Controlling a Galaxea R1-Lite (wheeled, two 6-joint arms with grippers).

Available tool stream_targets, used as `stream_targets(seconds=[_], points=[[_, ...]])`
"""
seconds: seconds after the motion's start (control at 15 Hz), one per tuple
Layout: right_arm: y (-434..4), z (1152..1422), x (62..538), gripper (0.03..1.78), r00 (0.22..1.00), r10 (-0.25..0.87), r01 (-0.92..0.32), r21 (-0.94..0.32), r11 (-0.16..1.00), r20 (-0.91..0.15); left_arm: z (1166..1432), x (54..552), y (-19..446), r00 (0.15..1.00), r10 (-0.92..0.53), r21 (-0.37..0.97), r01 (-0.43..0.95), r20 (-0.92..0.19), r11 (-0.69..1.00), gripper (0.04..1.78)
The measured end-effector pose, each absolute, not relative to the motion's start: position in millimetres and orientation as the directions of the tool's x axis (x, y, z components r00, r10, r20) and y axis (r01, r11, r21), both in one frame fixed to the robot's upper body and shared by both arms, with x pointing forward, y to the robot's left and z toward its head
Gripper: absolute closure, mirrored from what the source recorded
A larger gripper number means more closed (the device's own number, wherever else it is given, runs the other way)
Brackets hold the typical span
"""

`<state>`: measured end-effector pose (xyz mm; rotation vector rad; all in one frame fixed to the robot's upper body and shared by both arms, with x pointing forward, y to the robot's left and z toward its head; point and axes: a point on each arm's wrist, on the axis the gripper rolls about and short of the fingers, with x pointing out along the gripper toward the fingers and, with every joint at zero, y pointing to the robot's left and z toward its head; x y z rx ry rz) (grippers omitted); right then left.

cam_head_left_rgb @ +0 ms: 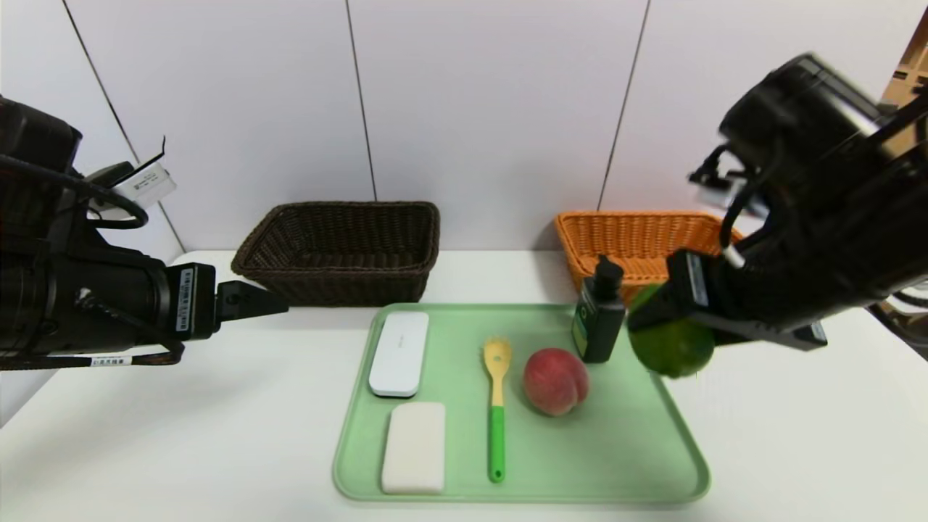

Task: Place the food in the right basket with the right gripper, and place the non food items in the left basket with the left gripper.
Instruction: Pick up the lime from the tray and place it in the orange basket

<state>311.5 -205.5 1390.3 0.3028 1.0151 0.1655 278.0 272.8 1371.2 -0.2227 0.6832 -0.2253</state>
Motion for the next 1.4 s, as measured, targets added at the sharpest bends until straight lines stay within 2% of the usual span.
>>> stream_targets(seconds=[0.13,0.2,0.27,0.4,0.53,0.8,1.07,1.2,1.4], points=[[-225,1417,322,0.83,0.708,0.286,-0.040,0.367,0.929,-0.646,1372,279,272,0.751,-0.295,-0.283,0.149,-0.590,0.947,0.13],[-235,1427,333,0.83,0.791,0.253,-0.037,0.370,0.928,-0.556,1373,280,272,0.758,-0.300,-0.287,0.155,-0.579,0.945,0.13],[-245,1431,346,0.83,0.851,0.207,-0.018,0.366,0.930,-0.482,1375,281,271,0.767,-0.303,-0.289,0.161,-0.565,0.944,0.13],[-263,1425,381,0.83,0.918,0.115,0.027,0.350,0.936,-0.379,1374,283,271,0.769,-0.303,-0.289,0.161,-0.563,0.944,0.13],[-274,1405,417,0.83,0.941,0.056,0.068,0.349,0.935,-0.334,1373,284,270,0.765,-0.304,-0.288,0.161,-0.567,0.944,0.13],[-288,1344,487,0.83,0.946,-0.022,0.138,0.338,0.931,-0.323,1371,284,269,0.758,-0.307,-0.286,0.165,-0.575,0.944,0.13],[-295,1296,527,0.83,0.928,-0.076,0.193,0.298,0.935,-0.363,1369,285,267,0.750,-0.312,-0.286,0.170,-0.582,0.943,0.13],[-297,1282,535,0.67,0.918,-0.083,0.198,0.267,0.943,-0.387,1366,286,265,0.742,-0.313,-0.284,0.171,-0.593,0.944,0.13],[-299,1277,537,0.48,0.913,-0.087,0.204,0.261,0.944,-0.398,1364,288,264,0.738,-0.313,-0.283,0.171,-0.598,0.944,0.13]])
